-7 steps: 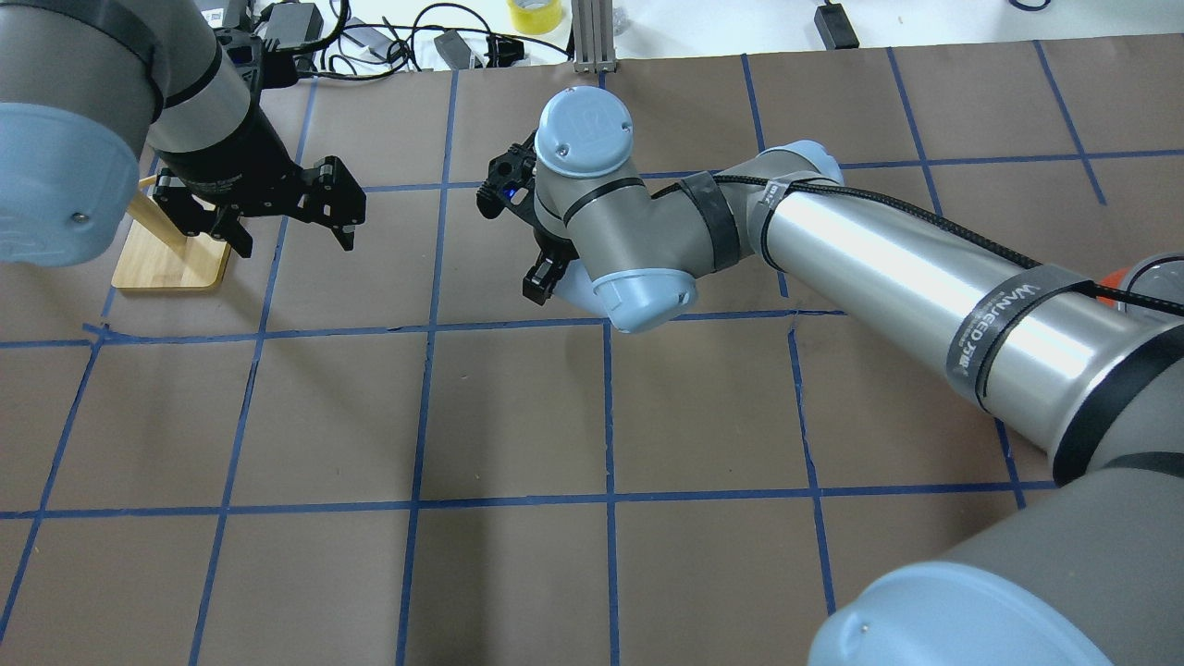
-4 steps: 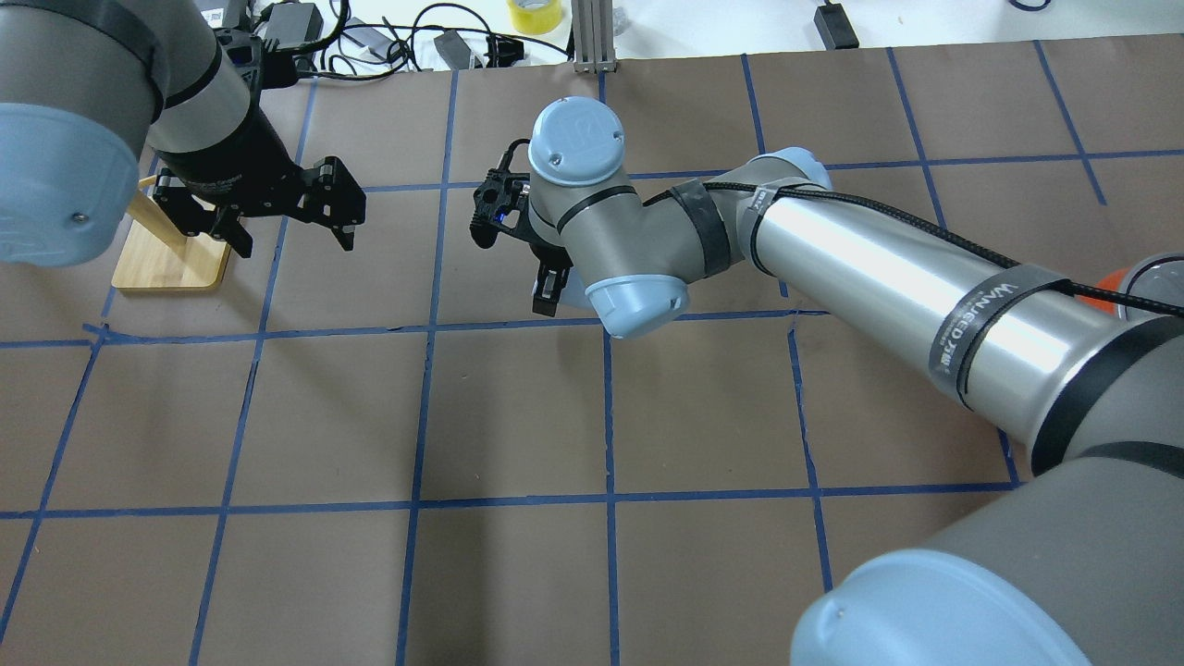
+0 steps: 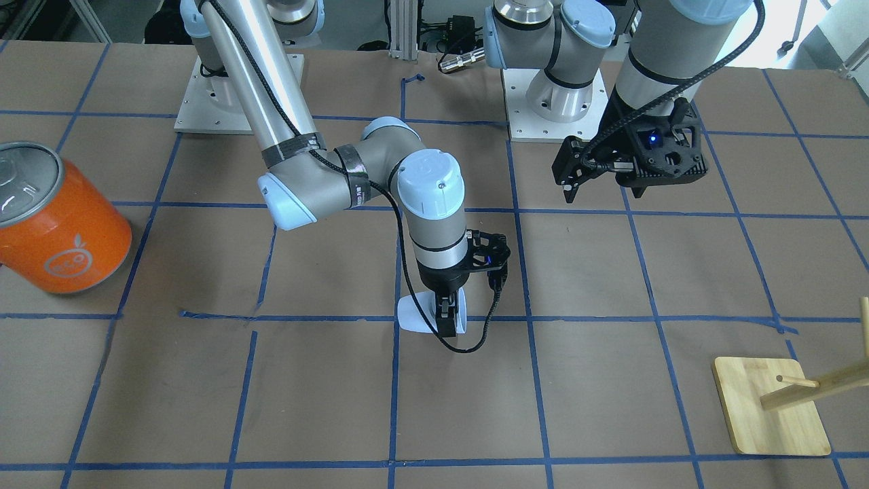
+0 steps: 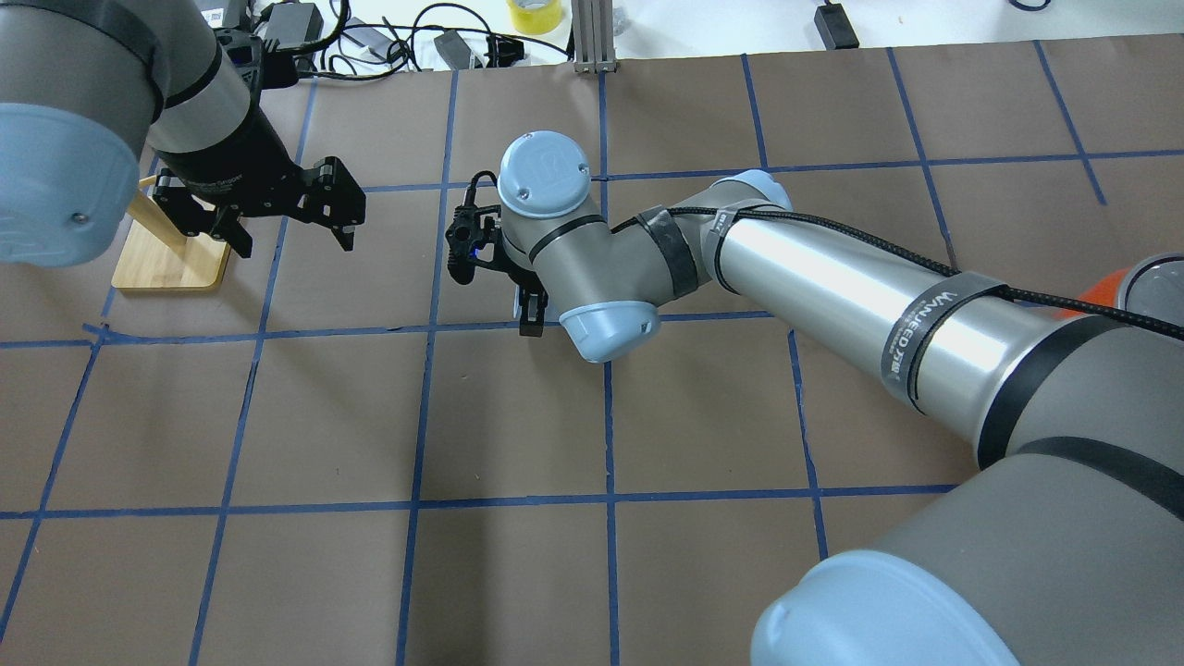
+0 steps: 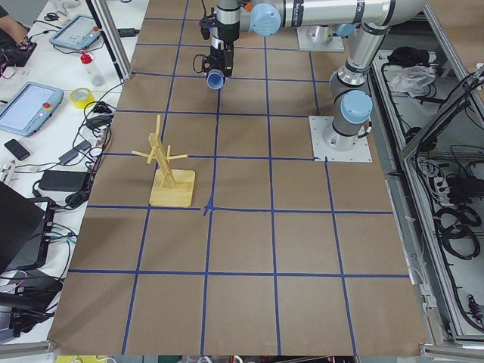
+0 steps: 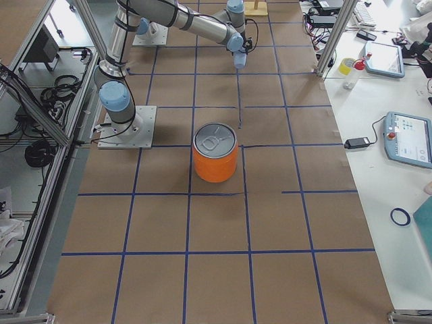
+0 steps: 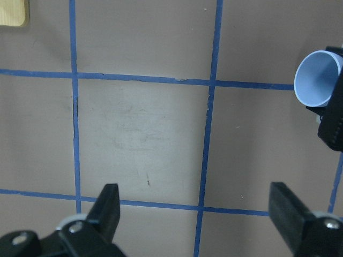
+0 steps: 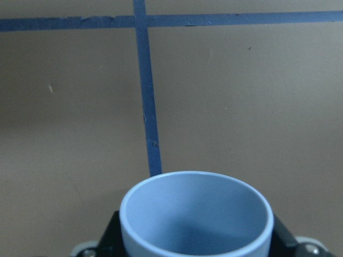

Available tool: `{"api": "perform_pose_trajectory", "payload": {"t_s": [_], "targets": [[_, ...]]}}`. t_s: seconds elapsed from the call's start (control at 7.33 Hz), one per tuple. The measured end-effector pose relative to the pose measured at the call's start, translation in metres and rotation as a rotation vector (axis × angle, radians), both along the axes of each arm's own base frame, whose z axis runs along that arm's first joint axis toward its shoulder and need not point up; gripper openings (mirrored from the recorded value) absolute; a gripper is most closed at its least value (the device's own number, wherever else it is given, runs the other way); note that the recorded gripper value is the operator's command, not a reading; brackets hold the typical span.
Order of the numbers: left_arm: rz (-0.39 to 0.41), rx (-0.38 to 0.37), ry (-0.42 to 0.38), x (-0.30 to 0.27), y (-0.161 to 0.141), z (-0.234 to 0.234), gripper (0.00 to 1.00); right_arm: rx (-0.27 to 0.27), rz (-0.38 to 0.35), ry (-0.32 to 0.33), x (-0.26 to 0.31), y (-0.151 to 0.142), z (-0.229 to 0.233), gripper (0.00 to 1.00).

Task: Flip cup
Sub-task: 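Lift the cup with the right gripper and carry it toward the left arm, then lay the cup on its side and open the right gripper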

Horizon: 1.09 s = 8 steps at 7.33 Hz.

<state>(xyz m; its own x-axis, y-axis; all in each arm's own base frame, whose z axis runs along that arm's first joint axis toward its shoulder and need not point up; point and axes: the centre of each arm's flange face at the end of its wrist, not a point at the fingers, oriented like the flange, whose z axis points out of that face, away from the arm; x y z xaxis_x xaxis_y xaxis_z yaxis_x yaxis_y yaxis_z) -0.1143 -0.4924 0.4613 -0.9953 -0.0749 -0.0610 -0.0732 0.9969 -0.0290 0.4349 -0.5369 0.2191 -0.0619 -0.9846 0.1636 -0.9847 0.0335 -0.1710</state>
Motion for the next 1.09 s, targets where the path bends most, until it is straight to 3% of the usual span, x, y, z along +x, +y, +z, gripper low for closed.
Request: {"api": "perform_pose_trajectory", "payload": {"t_s": [0.14,0.27,0.41,0.55,0.68,1.09], "targets": [[0.0,-0.001,0.0,0.0,0.0,0.0,1.0,-0.008,0.035,0.013,-0.001,0.0,-0.001,0.32],[0.0,-0.001,0.0,0.0,0.0,0.0,1.0,-0.013,0.059,0.026,-0.002,0.0,-0.002,0.43],[0.0,-0.001,0.0,0.0,0.0,0.0,1.0,-0.012,0.069,0.034,-0.002,0.0,-0.006,0.63],[0.001,-0.001,0.0,0.0,0.0,0.0,1.0,-0.014,0.074,0.038,-0.002,-0.001,-0.01,0.9],[0.001,-0.001,0.0,0.0,0.0,0.0,1.0,-0.021,0.072,0.038,-0.003,-0.003,-0.01,1.0],[0.001,-0.002,0.0,0.0,0.0,0.001,1.0,-0.023,0.055,0.049,-0.012,-0.01,-0.006,1.0]]}}
